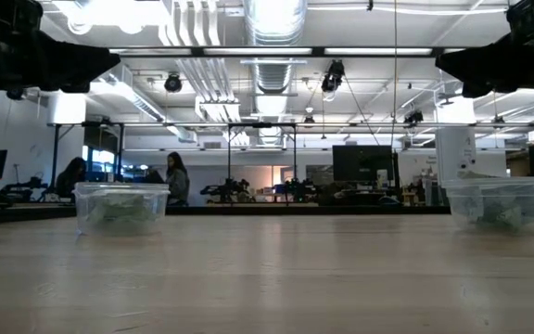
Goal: Pick and place Stevia / Truvia into bins
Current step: Return to Home Position
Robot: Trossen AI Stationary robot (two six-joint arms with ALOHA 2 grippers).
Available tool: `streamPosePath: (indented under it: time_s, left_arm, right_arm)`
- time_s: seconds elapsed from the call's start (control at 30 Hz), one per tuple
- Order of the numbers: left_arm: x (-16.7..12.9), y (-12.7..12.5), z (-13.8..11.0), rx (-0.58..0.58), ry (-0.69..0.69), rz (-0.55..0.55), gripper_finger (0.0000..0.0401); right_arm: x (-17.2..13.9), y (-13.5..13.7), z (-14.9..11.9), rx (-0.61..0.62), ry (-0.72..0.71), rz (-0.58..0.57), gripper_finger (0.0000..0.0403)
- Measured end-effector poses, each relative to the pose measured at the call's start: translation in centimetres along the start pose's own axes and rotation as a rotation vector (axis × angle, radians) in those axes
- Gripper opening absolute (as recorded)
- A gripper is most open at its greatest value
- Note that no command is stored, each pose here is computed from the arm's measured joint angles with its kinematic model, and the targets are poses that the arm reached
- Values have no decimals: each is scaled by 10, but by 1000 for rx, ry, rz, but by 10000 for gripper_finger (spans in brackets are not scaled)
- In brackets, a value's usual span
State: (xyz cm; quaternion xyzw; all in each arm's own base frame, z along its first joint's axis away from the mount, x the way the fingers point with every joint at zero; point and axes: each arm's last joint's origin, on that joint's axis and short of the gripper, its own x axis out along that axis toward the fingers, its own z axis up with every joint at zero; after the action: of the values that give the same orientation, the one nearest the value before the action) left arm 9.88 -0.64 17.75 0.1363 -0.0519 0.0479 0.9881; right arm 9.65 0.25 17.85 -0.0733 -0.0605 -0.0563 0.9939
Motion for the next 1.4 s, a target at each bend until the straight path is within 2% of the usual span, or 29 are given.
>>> streamPosePath:
  time_s: [1.4]
  left_arm:
    - [2, -1, -3, 7, 28, -11, 144]
  right_arm:
    - [0, 0, 0, -2, -1, -1, 52]
